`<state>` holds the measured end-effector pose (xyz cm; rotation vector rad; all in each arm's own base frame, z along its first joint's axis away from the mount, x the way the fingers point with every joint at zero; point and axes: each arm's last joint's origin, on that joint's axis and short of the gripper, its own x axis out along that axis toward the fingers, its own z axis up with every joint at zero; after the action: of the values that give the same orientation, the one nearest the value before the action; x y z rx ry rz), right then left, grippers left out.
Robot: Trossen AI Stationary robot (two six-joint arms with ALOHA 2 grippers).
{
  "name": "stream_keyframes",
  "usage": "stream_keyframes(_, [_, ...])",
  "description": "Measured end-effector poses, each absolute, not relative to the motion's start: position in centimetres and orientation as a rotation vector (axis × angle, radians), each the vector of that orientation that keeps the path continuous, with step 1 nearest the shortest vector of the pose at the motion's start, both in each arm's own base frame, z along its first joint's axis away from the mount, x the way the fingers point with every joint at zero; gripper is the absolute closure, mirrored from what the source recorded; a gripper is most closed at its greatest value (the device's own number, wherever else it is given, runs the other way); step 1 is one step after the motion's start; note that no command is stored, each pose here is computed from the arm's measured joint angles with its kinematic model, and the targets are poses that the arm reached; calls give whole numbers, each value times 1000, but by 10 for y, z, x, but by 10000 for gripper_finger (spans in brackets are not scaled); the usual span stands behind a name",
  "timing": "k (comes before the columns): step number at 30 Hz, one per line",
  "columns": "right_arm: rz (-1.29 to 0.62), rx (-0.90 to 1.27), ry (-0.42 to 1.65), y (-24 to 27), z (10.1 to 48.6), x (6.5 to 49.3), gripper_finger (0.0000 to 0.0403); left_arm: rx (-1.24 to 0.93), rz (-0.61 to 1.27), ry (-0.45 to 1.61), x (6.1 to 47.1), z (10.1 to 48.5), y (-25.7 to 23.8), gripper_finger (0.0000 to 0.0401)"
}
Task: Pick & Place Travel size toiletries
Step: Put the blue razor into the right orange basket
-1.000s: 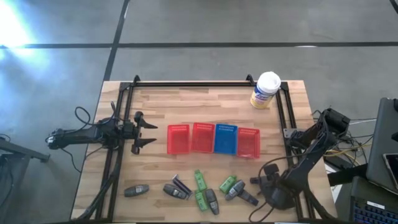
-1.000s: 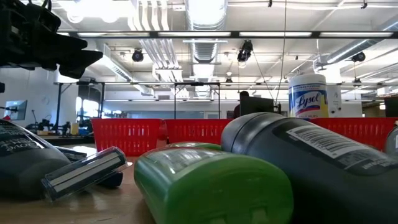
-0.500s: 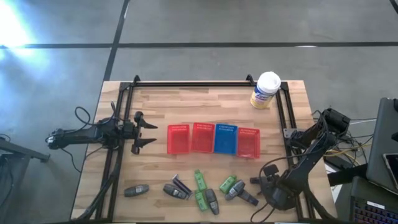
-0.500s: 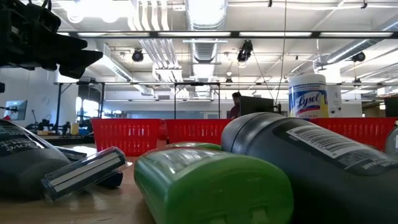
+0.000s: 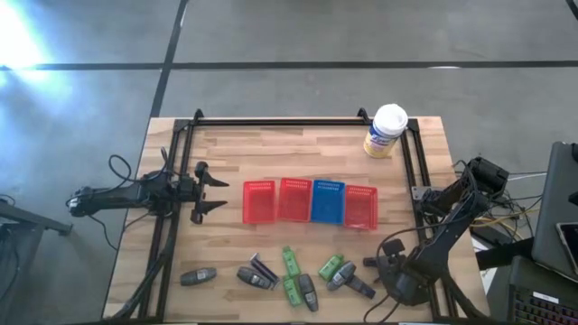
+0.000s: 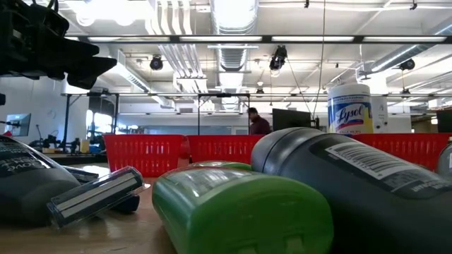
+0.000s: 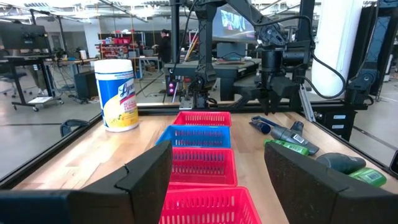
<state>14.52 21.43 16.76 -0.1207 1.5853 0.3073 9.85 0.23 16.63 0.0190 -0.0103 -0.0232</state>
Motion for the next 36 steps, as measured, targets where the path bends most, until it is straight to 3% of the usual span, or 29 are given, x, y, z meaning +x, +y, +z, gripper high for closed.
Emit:
stream_keyframes(9, [262,-160,1571,210,160,144,232,19,-23,-10,99,166,2,139])
stream_keyframes(18, [263,-163,1573,204,147,140,221,19,-23,-10,99,166,2,139])
stream_keyframes(27, [258,-172,1584,199,140,136,254,19,-23,-10,99,166,2,139])
stream_keyframes(36, [244,-180,1584,197,137,135,314,19,-24,-10,99,166,2,139])
